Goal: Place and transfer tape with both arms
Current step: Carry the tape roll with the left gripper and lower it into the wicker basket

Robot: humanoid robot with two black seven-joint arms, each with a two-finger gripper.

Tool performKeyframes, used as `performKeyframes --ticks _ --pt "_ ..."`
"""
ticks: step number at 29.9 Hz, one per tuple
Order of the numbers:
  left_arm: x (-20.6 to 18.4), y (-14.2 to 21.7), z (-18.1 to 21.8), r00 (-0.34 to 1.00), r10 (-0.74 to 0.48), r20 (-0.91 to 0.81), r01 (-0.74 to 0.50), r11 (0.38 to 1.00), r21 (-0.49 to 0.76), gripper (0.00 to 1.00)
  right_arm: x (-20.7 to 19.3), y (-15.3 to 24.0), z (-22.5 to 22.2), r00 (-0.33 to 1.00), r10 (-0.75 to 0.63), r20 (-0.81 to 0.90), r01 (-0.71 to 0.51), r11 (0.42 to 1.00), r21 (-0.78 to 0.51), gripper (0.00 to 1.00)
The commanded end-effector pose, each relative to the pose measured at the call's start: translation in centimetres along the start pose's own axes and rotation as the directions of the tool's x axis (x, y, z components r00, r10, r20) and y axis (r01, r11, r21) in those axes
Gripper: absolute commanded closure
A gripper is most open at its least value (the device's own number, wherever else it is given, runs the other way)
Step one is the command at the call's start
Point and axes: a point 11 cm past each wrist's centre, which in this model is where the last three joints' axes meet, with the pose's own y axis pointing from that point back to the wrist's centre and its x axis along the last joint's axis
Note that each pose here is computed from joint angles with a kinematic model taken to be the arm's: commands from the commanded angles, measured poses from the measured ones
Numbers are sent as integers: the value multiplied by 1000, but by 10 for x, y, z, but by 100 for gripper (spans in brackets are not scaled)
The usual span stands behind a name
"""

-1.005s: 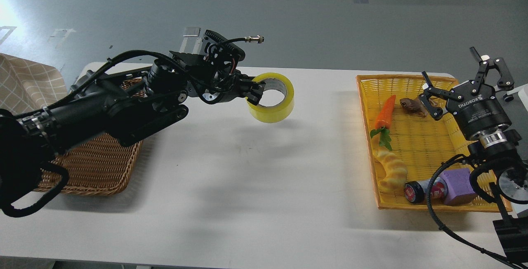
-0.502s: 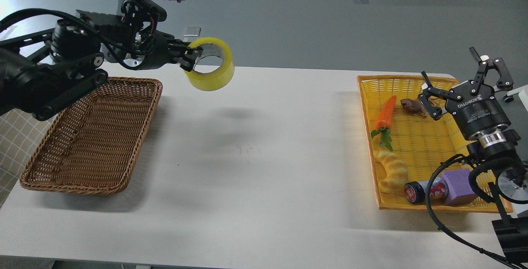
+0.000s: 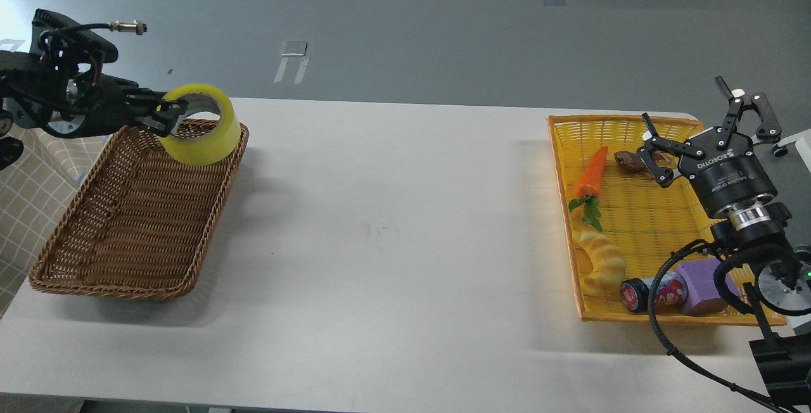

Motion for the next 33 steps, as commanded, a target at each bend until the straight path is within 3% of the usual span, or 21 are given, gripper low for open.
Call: performKeyframes --ticks 1,16,33 --pt "-26 -2 -10 999 -35 -29 35 999 20 100 0 0 1 1000 0 0 0 1000 -1 0" --pt "-110 -10 -29 989 -97 -111 105 992 67 100 2 3 3 1000 8 3 -8 1000 -7 0" --pt "-136 -20 -20 982 -132 -132 139 989 45 100 4 5 4 1000 14 4 -13 1000 -8 0"
